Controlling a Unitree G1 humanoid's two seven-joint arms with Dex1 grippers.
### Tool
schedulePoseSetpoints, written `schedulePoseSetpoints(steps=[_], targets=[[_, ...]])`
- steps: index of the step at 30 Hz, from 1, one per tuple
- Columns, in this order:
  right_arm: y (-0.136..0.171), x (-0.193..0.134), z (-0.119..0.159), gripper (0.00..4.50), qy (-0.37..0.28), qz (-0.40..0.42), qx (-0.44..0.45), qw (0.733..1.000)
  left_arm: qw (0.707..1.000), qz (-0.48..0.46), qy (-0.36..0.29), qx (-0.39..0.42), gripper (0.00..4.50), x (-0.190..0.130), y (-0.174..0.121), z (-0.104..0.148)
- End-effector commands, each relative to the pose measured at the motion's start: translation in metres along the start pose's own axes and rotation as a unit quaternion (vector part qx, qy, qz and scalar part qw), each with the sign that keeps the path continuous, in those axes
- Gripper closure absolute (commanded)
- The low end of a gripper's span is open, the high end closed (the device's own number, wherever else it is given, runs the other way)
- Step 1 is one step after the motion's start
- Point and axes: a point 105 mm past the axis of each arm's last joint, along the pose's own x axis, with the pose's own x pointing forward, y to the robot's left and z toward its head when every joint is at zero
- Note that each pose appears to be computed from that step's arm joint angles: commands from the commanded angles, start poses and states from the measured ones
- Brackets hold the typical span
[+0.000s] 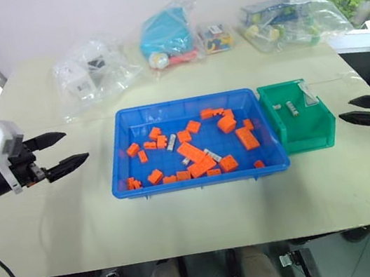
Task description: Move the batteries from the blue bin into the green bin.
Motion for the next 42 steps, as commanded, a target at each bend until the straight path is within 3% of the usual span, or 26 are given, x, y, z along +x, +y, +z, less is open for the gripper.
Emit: schedulePoseSetpoints(steps=[1, 17, 20, 22, 23, 34, 40, 42], targets=[[-0.004, -0.002, 0.010, 2.05, -0.015, -0.010, -0.017, 1.000, 0.999, 0.012, -0.003, 0.036, 0.00, -0.001, 0.000, 0.005], [-0.007, -0.003, 0.011, 2.05, -0.021, -0.025, -0.016, 0.999, 0.999, 0.028, -0.013, 0.029, 0.00, -0.006, 0.009, 0.009], [-0.010, -0.002, 0.007, 1.28, -0.019, -0.033, -0.010, 0.999, 0.999, 0.030, -0.016, 0.027, 0.00, -0.008, 0.010, 0.012], [-0.011, -0.001, 0.006, 0.31, -0.016, -0.039, -0.014, 0.999, 0.999, 0.033, -0.017, 0.027, 0.00, -0.008, 0.011, 0.013], [-0.012, -0.002, 0.006, 0.07, -0.014, -0.040, -0.018, 0.999, 0.999, 0.034, -0.017, 0.030, 0.00, -0.009, 0.011, 0.013], [-0.015, 0.001, 0.010, 0.07, -0.017, -0.042, -0.021, 0.999, 0.999, 0.025, -0.026, 0.034, 0.00, -0.004, 0.005, 0.017], [0.008, 0.039, 0.052, 0.07, -0.063, 0.013, -0.058, 0.996, 0.998, -0.022, -0.040, 0.049, 0.00, 0.015, -0.022, 0.031], [0.036, 0.065, 0.081, 0.07, -0.086, 0.064, -0.082, 0.991, 0.996, -0.057, -0.042, 0.056, 0.00, 0.023, -0.042, 0.031]])
